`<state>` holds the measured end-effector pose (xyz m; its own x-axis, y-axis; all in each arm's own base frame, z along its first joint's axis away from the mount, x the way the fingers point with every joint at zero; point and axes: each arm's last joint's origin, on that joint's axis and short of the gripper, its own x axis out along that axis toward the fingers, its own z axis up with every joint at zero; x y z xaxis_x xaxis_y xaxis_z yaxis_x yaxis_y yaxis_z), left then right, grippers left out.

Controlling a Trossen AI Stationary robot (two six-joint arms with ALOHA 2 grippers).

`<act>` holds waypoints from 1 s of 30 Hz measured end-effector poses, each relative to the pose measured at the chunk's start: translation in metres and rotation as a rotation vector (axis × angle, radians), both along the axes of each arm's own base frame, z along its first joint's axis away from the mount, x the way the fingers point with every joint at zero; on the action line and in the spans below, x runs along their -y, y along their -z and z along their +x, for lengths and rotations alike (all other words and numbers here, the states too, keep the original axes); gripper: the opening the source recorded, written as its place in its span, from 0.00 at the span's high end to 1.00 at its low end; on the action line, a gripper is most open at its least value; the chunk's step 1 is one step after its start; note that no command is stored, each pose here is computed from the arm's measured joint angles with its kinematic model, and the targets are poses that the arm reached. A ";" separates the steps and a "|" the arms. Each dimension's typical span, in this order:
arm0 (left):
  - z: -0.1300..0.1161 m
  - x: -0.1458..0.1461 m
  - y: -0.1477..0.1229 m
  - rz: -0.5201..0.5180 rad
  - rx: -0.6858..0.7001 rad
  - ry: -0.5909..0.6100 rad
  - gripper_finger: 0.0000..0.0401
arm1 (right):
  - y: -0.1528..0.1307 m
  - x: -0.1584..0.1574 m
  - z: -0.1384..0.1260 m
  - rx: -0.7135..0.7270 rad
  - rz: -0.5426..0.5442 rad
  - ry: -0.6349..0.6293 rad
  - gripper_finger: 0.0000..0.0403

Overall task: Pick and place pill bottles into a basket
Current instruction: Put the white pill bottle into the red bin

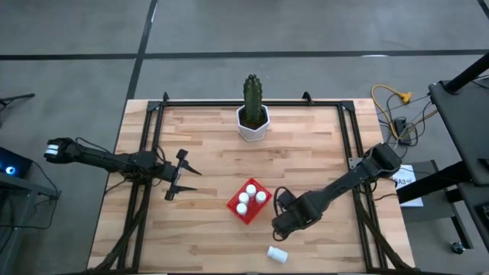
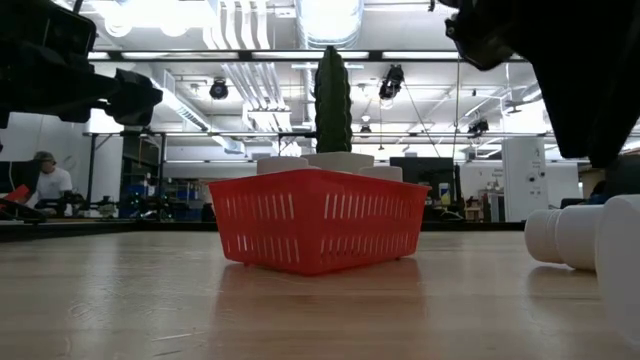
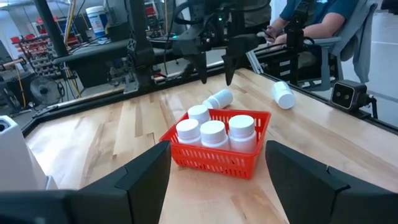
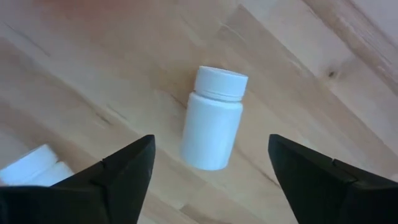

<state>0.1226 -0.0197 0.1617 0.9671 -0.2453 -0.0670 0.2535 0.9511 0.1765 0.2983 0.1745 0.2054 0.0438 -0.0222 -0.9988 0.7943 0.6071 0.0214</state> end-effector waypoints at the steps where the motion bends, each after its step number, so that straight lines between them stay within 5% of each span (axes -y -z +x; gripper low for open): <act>1: 0.000 0.000 0.000 0.003 0.001 0.000 0.39 | 0.002 0.000 -0.001 -0.009 0.010 0.004 0.24; 30: 0.000 0.000 -0.001 0.003 0.003 0.001 0.39 | 0.046 0.001 -0.011 0.026 0.064 0.049 0.28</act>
<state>0.1227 -0.0197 0.1623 0.9671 -0.2460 -0.0646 0.2538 0.9503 0.1804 0.2878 0.1736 0.1596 0.0697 0.0391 -0.9968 0.8218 0.5642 0.0796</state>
